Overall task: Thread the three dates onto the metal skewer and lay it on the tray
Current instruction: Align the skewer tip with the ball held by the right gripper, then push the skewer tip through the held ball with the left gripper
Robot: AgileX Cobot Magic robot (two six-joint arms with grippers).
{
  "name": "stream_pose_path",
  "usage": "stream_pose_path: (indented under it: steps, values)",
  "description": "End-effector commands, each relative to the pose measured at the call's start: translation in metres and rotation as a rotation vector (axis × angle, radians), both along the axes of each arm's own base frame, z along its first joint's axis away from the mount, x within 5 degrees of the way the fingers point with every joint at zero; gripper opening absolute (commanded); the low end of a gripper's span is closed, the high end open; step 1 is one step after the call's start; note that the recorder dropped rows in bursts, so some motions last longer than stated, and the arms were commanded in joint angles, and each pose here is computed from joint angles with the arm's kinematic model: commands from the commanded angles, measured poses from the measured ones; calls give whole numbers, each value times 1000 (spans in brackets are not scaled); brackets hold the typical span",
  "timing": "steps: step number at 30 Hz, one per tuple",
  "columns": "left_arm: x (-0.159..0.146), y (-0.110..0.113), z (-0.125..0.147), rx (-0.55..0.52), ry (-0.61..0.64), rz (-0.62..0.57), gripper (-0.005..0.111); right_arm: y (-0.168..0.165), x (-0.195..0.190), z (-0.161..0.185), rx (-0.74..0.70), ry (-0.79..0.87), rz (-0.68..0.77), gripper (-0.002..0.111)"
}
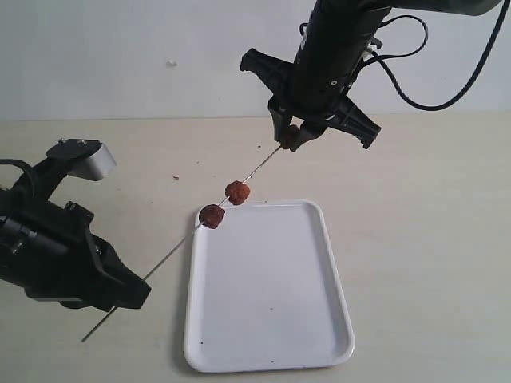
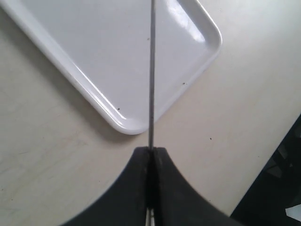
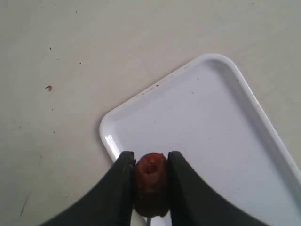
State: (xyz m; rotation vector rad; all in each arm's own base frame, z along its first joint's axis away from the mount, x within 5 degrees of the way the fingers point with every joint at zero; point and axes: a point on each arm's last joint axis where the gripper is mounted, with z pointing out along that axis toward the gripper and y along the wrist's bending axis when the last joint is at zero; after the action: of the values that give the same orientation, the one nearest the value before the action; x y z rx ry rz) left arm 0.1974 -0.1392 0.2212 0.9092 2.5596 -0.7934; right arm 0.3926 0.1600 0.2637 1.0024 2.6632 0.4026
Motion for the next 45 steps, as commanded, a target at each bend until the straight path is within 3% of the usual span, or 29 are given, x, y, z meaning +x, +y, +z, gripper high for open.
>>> stream_pose_path:
  steps: [1,11,21,30,45]
  values:
    - [2,-3,0,-13,4,19,0,1,-1,8,8,-24,11,24]
    - [8,-7,-11,-21,48,42,0,2,-2,8,29,-18,7,24]
    - [15,-12,0,-64,32,32,0,3,-2,8,-29,-42,37,24]
    - [24,-18,5,-88,41,40,0,19,-8,9,-127,-99,87,24]
    - [37,-23,15,-116,-16,73,0,58,-29,8,-134,-101,164,24]
